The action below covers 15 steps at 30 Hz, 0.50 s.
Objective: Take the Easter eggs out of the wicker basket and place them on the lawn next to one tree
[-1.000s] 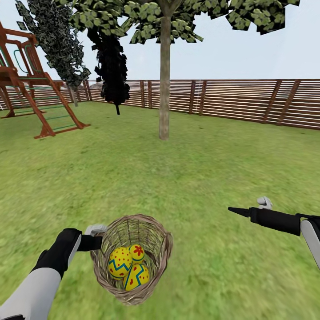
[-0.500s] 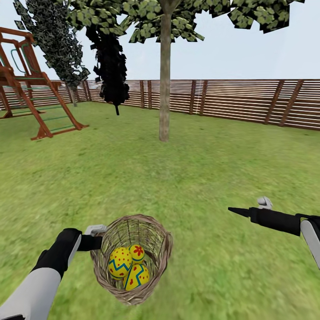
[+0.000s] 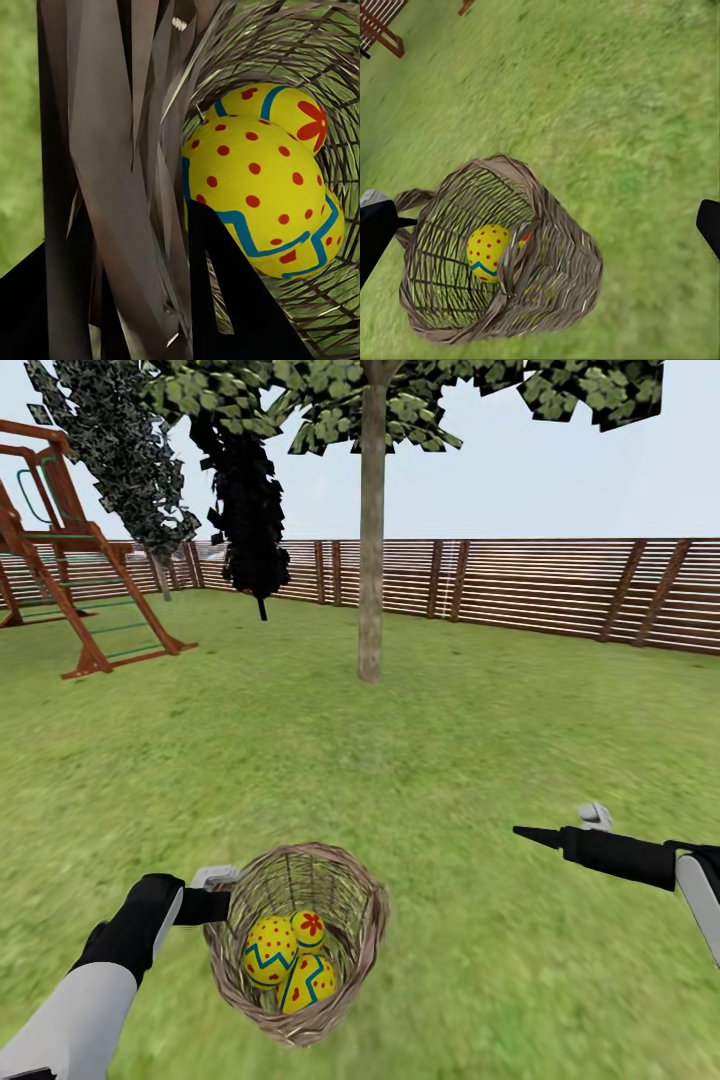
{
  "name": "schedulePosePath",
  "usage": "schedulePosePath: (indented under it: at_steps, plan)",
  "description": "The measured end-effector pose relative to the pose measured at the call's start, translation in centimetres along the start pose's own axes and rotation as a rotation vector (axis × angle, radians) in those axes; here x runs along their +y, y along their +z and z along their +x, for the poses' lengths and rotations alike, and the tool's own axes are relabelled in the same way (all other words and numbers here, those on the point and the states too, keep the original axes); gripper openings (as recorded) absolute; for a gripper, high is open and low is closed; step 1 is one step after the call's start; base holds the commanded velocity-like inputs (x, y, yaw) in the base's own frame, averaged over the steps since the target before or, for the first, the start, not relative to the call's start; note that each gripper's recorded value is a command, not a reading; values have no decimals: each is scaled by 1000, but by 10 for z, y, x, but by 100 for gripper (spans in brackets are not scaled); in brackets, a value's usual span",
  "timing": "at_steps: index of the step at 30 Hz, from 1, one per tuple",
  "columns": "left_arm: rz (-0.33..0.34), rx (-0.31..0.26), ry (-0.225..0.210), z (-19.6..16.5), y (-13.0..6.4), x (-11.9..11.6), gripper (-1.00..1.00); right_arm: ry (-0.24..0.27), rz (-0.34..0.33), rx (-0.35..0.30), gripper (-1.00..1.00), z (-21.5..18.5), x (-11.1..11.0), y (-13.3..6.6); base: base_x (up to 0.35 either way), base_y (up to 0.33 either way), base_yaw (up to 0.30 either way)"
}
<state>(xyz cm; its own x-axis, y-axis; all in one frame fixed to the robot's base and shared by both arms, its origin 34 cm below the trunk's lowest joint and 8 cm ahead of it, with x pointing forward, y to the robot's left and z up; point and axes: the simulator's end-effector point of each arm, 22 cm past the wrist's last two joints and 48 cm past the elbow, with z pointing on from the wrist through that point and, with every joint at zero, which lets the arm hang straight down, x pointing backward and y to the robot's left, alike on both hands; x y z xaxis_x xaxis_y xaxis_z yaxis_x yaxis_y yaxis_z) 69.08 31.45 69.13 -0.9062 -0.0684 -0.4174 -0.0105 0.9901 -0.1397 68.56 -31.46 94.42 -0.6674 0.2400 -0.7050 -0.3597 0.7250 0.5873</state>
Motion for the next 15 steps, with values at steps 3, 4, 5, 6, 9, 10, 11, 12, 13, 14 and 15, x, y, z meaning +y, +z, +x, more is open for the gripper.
schedulePosePath:
  at_steps: [3,4,5,6,9,10,11,12,13,14,15]
  plan:
    - [0,0,0,0,0,0,-100,-1,1,0,100,0,0,0,330,0,0]
    - [0,0,0,0,0,0,-100,-1,1,0,100,0,0,0,330,0,0]
    - [0,0,0,0,0,0,-100,-1,1,0,100,0,0,0,330,0,0]
    - [0,0,0,0,0,0,-100,-1,1,0,100,0,0,0,330,0,0]
    - [1,0,0,0,0,0,-100,-1,1,0,100,0,0,0,330,0,0]
    - [1,0,0,0,0,0,-100,-1,1,0,100,0,0,0,330,0,0]
    - [1,0,0,0,0,0,-100,-1,1,0,100,0,0,0,330,0,0]
    - [0,0,0,0,0,0,-100,-1,1,0,100,0,0,0,330,0,0]
    - [0,0,0,0,0,0,-100,-1,1,0,100,0,0,0,330,0,0]
    - [0,0,0,0,0,0,-100,-1,1,0,100,-1,0,0,330,0,0]
    - [1,0,0,0,0,0,-100,-1,1,0,100,0,0,0,330,0,0]
